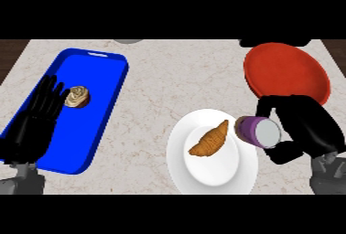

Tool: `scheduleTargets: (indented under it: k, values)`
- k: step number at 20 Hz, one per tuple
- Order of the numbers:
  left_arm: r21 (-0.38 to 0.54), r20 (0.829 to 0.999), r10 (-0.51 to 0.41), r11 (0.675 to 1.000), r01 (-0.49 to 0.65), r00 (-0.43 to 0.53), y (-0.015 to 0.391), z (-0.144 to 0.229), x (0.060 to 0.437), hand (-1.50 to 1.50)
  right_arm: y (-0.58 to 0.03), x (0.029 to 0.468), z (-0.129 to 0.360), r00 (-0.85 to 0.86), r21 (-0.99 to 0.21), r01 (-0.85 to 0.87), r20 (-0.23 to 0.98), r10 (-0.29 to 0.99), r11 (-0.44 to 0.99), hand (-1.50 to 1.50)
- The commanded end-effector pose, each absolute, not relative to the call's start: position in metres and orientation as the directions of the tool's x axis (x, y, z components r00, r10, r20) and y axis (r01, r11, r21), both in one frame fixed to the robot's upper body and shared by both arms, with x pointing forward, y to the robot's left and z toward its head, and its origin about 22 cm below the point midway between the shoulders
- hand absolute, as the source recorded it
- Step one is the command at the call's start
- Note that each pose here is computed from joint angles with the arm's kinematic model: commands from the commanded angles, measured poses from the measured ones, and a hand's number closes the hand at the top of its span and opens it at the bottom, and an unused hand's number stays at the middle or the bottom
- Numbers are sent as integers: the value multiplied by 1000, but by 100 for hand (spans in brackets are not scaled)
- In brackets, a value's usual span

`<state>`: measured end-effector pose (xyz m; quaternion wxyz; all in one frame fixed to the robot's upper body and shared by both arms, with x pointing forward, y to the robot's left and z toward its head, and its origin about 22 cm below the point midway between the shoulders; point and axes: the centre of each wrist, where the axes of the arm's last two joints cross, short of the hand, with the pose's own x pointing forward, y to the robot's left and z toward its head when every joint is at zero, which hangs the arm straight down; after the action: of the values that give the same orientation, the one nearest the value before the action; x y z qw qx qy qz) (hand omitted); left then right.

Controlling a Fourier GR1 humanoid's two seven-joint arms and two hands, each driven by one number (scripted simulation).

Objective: Pick the can from the plate and place it in the bowl

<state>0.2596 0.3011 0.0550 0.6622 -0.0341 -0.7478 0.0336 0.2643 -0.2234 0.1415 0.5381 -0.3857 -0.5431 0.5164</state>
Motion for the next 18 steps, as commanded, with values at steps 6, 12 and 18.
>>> scheduleTargets:
  k: [6, 12, 18]
  values:
    - [-93, 987, 94, 996, 11, -131, 300, 42, 272, 0, -259, 258, 203, 62, -977, 127, 178, 982, 170, 150]
    - [-65, 988, 69, 997, 32, -136, 304, 70, 274, 0, -295, 299, 236, 130, -940, 216, 297, 946, 265, 150]
    - [-84, 987, 90, 995, 47, -130, 299, 70, 264, 0, -340, 342, 225, 179, -911, 271, 366, 913, 312, 150]
